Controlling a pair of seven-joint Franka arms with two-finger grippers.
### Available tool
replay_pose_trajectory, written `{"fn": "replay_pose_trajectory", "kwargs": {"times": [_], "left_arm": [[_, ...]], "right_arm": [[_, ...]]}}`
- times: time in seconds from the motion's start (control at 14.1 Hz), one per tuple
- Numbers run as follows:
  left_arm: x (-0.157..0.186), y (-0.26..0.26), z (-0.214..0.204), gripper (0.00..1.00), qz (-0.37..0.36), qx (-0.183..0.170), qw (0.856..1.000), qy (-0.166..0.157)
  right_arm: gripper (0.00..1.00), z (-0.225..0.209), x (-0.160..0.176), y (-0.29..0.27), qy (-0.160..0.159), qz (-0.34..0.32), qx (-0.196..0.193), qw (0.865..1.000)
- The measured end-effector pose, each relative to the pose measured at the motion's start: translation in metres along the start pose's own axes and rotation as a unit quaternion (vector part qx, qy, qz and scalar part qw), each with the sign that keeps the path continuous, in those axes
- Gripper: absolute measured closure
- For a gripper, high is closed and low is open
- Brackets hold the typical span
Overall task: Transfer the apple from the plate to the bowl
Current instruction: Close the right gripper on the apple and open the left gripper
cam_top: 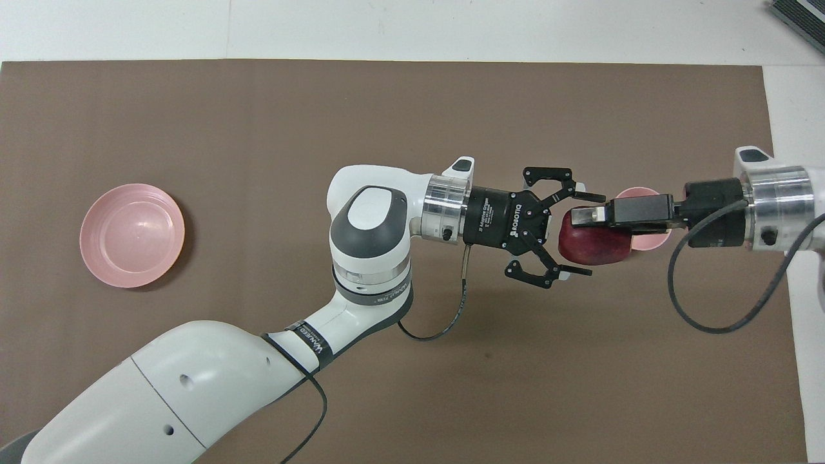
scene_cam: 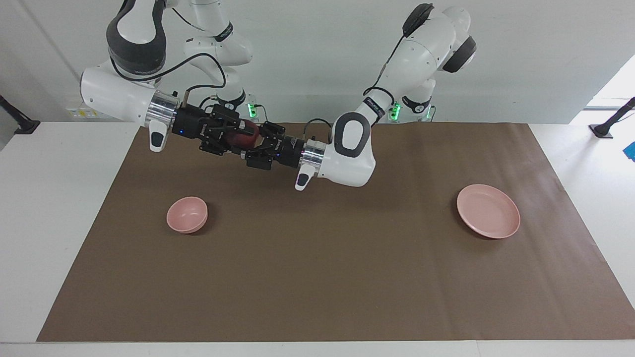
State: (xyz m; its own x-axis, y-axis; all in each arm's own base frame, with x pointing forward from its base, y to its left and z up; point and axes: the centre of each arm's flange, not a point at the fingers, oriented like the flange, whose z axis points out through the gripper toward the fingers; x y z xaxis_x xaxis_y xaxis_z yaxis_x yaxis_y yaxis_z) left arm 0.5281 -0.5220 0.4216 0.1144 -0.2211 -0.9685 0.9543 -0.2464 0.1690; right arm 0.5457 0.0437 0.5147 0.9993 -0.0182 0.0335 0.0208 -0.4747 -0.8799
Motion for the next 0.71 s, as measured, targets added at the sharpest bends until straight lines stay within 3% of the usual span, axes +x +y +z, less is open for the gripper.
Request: {"fn": "replay_pose_trajectory", "kwargs": {"times": [0.14,0.35,0.49,0.71], "left_arm": [[0.001,0.0,-0.002,0.0,0.01,0.008,1.0,0.011],[0.003,0.004,-0.015,0.0,0.052,0.048,0.995,0.066],[-0.003,0.012,-0.033,0.0,0.096,0.079,0.985,0.117],[-0.023,0.019,-0.056,0.0,0.153,0.13,0.962,0.183]], "right_arm": [[0.22,0.0,0.0,0.001,-0.002,-0.001,-0.007,1.0],[0.22,-0.002,-0.001,0.004,-0.004,-0.001,-0.015,1.0],[0.22,-0.006,-0.001,0.007,-0.005,-0.001,-0.026,1.0],[0.22,-0.019,-0.004,0.023,-0.016,-0.017,-0.078,0.997]]}}
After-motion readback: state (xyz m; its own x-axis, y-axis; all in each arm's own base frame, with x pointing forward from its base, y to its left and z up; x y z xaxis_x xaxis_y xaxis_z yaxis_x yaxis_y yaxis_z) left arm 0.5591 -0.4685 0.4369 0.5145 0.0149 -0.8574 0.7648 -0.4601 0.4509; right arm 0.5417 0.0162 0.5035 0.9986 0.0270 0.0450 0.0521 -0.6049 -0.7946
